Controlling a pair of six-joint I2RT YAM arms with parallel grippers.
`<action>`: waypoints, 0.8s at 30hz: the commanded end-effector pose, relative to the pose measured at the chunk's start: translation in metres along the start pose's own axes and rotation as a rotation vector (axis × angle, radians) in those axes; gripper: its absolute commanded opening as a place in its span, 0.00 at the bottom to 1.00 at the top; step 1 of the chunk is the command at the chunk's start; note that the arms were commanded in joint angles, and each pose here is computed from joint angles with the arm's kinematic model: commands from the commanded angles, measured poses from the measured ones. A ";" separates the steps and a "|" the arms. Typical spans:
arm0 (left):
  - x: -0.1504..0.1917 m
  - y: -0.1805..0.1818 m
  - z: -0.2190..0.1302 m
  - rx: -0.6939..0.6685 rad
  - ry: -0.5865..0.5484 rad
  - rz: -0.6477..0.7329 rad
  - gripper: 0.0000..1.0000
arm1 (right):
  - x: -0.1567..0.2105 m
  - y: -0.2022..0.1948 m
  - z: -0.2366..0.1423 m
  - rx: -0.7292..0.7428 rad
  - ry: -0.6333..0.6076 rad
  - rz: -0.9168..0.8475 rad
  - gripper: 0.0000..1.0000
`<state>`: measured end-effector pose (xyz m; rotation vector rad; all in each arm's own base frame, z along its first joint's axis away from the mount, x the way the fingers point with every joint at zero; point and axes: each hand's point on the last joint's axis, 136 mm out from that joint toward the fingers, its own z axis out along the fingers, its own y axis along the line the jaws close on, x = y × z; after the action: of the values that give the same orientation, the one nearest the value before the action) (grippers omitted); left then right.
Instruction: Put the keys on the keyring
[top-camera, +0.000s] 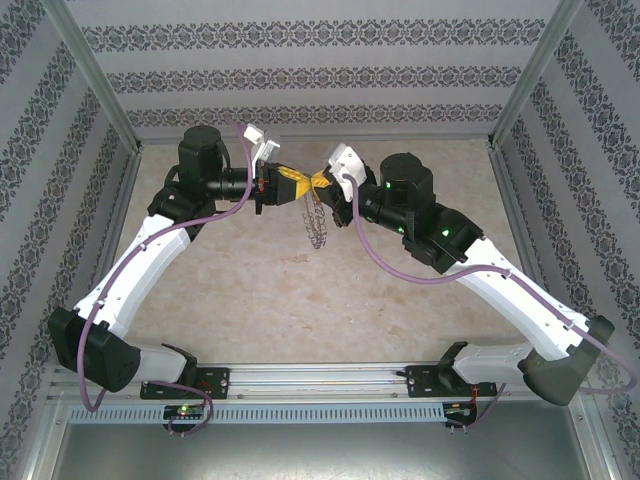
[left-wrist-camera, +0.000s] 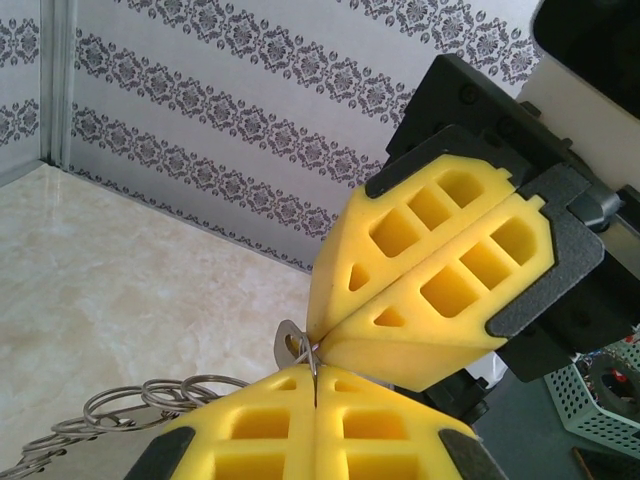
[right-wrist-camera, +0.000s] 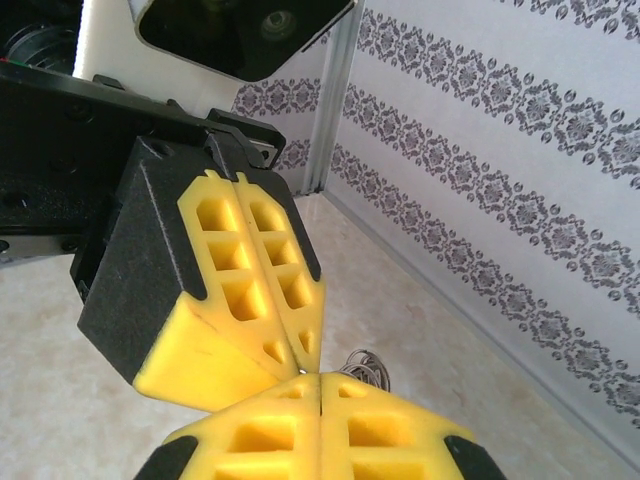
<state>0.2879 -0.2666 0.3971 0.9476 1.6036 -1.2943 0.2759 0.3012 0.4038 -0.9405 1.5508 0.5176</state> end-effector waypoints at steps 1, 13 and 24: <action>-0.011 -0.014 -0.001 0.051 -0.010 0.058 0.00 | -0.017 -0.013 -0.002 0.080 -0.035 -0.051 0.00; -0.010 -0.015 -0.002 0.049 -0.009 0.057 0.00 | -0.016 -0.024 -0.002 0.159 -0.008 -0.067 0.00; -0.008 -0.013 -0.002 0.045 -0.007 0.057 0.00 | -0.016 -0.034 -0.005 0.249 0.020 -0.105 0.00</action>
<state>0.2918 -0.2661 0.3964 0.9318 1.6111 -1.2737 0.2836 0.2993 0.4029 -0.9372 1.5563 0.3445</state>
